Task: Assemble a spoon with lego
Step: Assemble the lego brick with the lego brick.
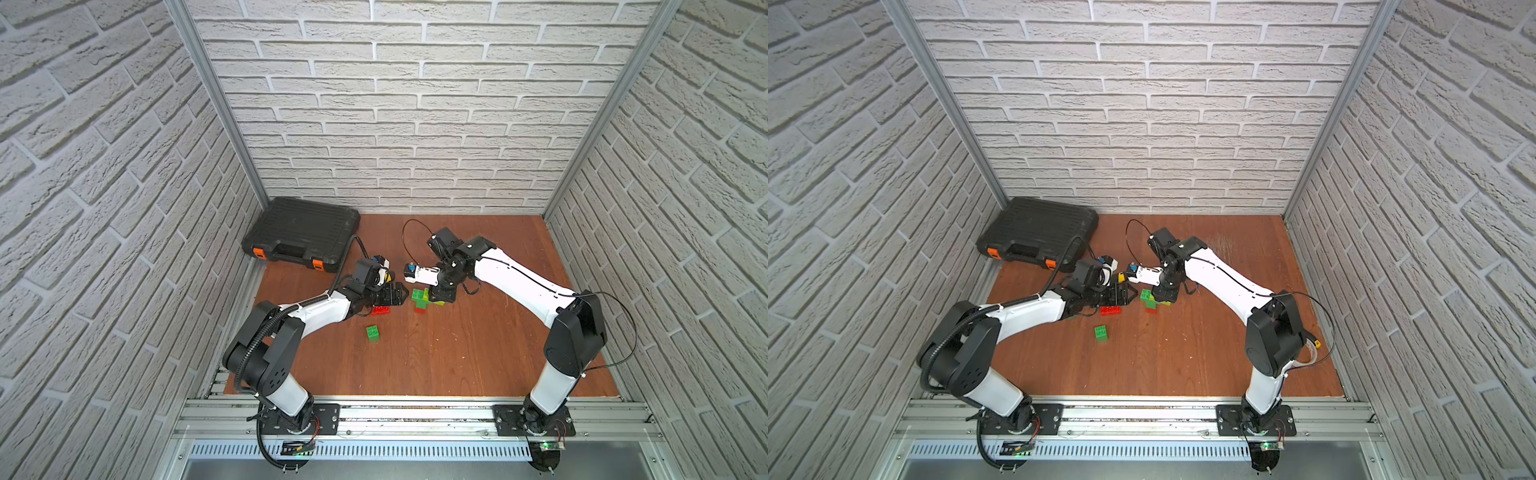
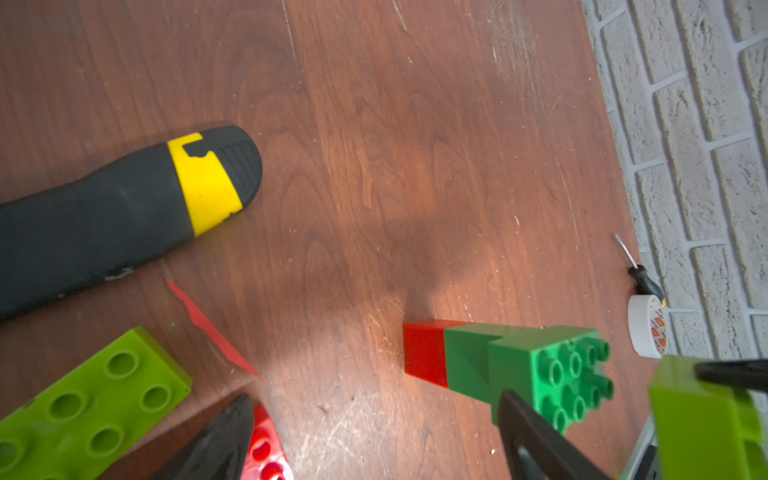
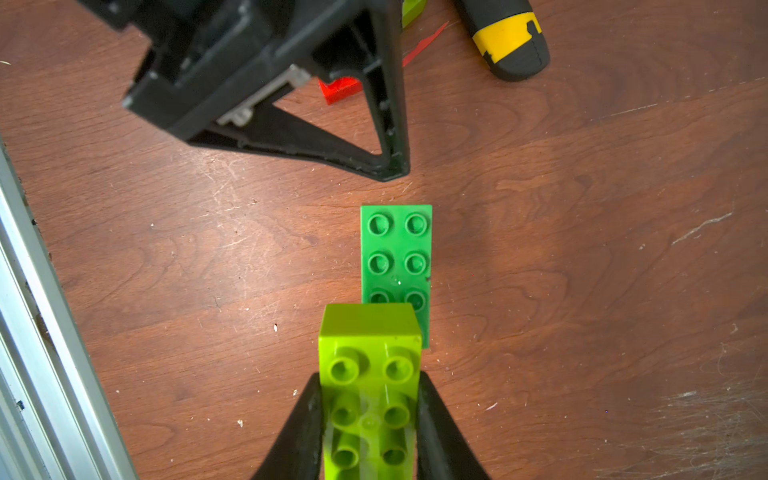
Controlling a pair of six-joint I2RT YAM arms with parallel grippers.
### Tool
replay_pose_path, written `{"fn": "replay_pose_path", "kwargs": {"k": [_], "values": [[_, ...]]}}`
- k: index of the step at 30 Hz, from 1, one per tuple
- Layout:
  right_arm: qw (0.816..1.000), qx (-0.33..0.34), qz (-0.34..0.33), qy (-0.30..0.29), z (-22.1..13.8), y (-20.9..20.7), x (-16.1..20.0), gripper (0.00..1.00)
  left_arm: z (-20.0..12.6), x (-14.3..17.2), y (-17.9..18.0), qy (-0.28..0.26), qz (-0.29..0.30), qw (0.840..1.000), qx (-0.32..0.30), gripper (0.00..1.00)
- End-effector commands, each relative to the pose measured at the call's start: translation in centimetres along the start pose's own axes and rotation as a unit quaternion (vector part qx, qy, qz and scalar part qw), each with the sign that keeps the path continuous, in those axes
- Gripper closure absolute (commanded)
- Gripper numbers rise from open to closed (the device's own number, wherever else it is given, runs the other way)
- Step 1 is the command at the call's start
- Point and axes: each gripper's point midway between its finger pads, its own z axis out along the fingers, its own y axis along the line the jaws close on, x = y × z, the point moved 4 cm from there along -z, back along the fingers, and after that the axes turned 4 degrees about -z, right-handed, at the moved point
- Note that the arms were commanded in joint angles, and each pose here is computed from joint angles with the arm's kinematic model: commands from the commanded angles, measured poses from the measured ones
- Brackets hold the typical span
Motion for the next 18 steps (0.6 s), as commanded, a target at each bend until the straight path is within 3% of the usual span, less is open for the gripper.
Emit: {"fn": "replay_pose_path", "kwargs": {"k": [1, 18], "values": [[1.000, -0.005, -0.009, -0.002, 0.1, -0.2, -0.7, 0.82, 0.2, -1.0, -0.6, -0.017, 0.002, 1.000, 0.022, 0.08], [0.999, -0.011, -0.016, 0.035, 1.6, -0.8, -1.0, 0.82, -0.7, -0.2, 1.0, -0.023, -0.016, 0.999, 0.016, 0.09]]}}
